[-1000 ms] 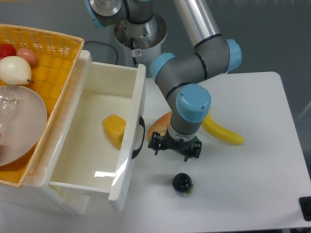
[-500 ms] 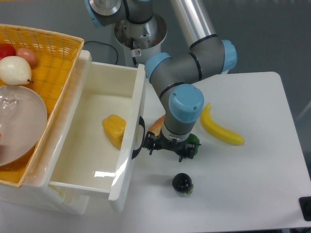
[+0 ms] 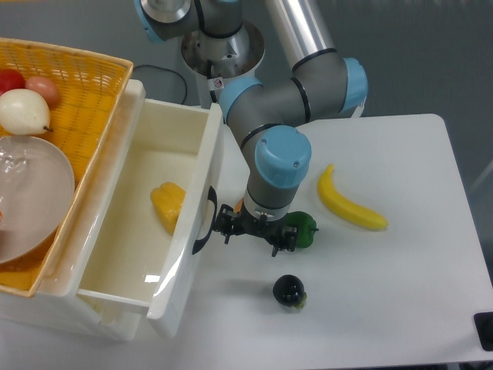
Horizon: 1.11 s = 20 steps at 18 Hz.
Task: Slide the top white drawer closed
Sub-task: 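Push the drawer front with the gripper, sliding the drawer into the unit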
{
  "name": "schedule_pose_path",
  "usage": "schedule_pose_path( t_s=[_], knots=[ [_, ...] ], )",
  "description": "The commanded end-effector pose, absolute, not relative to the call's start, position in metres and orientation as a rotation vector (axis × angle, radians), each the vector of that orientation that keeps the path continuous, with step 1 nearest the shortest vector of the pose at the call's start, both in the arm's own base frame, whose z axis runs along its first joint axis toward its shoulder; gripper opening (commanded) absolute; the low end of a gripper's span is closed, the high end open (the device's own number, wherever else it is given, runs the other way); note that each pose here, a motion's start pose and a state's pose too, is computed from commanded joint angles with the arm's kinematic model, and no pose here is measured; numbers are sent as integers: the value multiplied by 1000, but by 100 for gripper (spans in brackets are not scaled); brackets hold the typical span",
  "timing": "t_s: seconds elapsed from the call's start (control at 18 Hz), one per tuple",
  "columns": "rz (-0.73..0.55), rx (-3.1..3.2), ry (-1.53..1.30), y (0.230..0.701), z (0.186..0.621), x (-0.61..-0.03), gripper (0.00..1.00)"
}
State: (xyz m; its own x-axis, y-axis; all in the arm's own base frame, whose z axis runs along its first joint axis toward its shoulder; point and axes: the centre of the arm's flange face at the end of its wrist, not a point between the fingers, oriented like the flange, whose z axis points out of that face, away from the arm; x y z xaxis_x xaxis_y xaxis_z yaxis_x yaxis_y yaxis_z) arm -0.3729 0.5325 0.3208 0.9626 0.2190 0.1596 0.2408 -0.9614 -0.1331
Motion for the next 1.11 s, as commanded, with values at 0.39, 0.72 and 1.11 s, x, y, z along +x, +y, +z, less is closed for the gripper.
schedule_pose_path(
  t_s=[0.39, 0.72, 1.11],
  knots=[
    [-217, -2965, -342, 535, 325, -361, 100],
    [-224, -2969, -327, 538, 325, -350, 100],
    [-222, -2966, -311, 548, 331, -330, 100]
  ],
)
